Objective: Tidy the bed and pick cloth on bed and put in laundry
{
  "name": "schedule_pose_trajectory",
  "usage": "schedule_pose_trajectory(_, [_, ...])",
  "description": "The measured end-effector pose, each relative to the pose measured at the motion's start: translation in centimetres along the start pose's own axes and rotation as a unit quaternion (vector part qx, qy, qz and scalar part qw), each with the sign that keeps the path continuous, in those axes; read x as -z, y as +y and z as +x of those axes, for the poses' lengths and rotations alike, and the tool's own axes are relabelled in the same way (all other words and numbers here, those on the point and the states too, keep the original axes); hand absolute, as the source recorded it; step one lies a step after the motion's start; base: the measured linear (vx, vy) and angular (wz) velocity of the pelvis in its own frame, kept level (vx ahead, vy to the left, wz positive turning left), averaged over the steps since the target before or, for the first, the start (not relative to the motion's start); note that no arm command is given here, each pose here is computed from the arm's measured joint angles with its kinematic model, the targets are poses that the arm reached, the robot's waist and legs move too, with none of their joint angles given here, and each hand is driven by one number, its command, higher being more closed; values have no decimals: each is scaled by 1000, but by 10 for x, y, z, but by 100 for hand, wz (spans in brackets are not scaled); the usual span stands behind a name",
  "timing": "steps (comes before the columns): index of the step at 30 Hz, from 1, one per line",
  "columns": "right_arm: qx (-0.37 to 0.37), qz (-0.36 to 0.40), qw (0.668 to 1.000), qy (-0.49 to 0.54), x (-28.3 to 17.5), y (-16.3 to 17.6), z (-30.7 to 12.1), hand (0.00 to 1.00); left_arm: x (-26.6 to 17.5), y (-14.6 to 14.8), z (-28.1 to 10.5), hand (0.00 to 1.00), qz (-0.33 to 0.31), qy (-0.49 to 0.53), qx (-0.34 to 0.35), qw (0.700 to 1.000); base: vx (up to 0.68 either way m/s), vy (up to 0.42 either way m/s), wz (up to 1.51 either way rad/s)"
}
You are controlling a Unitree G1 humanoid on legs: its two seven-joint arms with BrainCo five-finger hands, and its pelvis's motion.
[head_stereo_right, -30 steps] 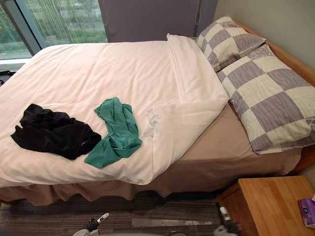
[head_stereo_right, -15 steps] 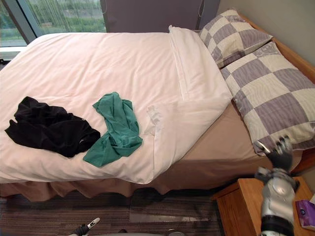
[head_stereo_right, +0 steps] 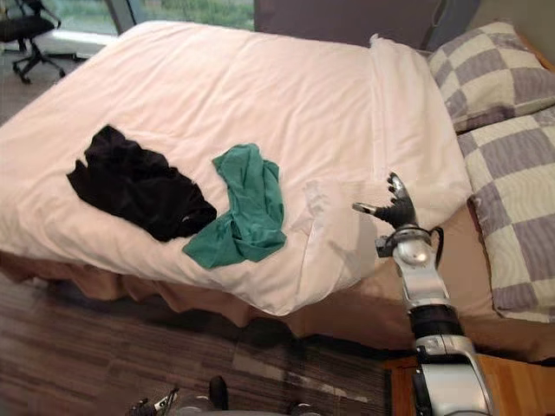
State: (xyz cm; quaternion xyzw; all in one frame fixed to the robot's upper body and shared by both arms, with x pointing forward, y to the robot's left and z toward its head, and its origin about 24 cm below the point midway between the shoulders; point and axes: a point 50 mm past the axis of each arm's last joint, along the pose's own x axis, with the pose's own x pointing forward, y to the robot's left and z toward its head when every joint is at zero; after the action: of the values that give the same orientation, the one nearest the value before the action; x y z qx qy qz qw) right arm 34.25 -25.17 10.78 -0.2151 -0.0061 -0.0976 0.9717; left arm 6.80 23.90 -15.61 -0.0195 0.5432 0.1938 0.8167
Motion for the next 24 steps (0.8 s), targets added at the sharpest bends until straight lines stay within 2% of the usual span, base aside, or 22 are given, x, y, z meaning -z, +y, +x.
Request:
schedule_pose_trajectory(5, [15, 0, 998, -64, -52, 4, 21, 0, -59, 7, 5, 0, 13, -84, -9, 996, -72, 57, 23])
schedule_pose_trajectory(10, [21, -24, 994, -101, -89, 5, 33, 0, -100, 20, 3, 0, -11, -136, -39, 990, -28, 66, 13])
schedule_pose_trajectory(13, [30, -90, 990, -101, -100, 2, 38, 0, -126, 22, -1, 0, -23, -171, -45, 984, -28, 48, 17])
schedule_pose_trajectory(19, [90, -204, 974, -29, -94, -35, 47, 0, -162, 13, -5, 0, -15, -208, -36, 977, -37, 0, 5])
schedule_pose_trajectory(24, [197, -244, 948, -53, -133, -83, 50, 0, -176, 8, -7, 0, -19, -216, -31, 976, -64, -6, -7])
